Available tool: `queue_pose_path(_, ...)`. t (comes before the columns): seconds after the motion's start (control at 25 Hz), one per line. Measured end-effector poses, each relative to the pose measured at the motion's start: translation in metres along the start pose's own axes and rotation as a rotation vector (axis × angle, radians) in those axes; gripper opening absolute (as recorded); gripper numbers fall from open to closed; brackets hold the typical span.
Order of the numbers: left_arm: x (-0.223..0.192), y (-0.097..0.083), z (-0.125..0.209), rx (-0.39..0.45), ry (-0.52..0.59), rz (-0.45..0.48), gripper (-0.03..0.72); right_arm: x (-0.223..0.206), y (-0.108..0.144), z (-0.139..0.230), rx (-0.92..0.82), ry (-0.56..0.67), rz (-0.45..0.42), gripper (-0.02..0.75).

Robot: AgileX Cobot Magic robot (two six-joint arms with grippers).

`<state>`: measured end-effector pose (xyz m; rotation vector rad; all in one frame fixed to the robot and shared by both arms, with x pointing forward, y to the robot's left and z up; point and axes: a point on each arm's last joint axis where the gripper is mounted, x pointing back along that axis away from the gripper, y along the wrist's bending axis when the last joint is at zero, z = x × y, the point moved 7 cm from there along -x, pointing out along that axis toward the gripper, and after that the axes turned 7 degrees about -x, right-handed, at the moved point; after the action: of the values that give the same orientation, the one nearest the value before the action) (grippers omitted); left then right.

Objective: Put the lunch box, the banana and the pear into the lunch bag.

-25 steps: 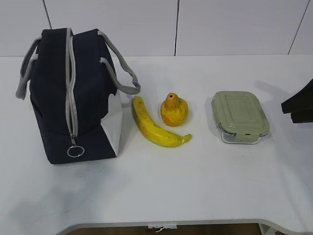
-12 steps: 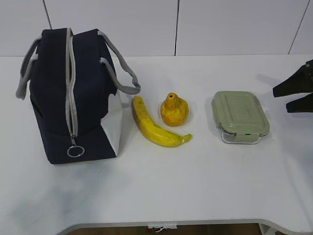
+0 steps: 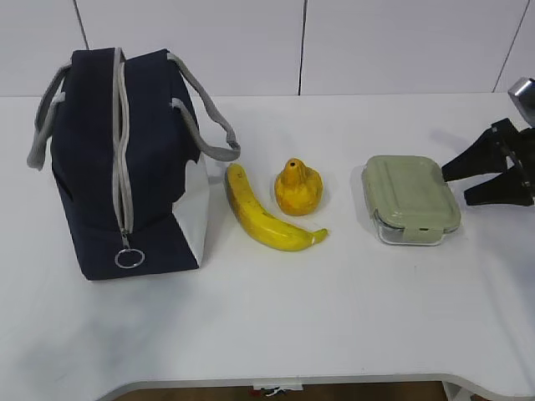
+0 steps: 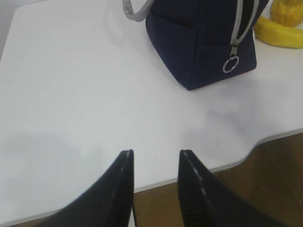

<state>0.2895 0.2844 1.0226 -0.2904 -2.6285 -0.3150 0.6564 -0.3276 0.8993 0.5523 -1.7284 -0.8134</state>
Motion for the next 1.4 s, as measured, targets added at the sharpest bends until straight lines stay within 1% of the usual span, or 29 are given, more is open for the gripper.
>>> queue_pose_path(0.16, 0.0, 0.0, 0.0, 0.0, 0.0, 0.0, 0.243, -0.005, -0.003, 0.001, -0.009, 0.011, -0.005, 0.583)
queue_pose_path(0.44, 0.0, 0.0, 0.0, 0.0, 0.0, 0.0, 0.243, -0.007, 0.003, -0.003, 0.014, -0.01, -0.033, 0.583)
queue_pose_path(0.76, 0.0, 0.0, 0.0, 0.0, 0.0, 0.0, 0.243, -0.008, 0.003, -0.003, 0.033, -0.014, -0.039, 0.582)
queue_pose_path(1.08, 0.0, 0.0, 0.0, 0.0, 0.0, 0.0, 0.243, -0.025, -0.01, -0.003, -0.025, -0.001, -0.073, 0.582)
queue_pose_path(1.24, 0.0, 0.0, 0.0, 0.0, 0.0, 0.0, 0.243, -0.037, -0.004, 0.0, -0.006, 0.024, -0.08, 0.582)
queue_pose_path(1.4, 0.0, 0.0, 0.0, 0.0, 0.0, 0.0, 0.243, -0.043, -0.003, 0.002, -0.004, 0.036, -0.082, 0.582)
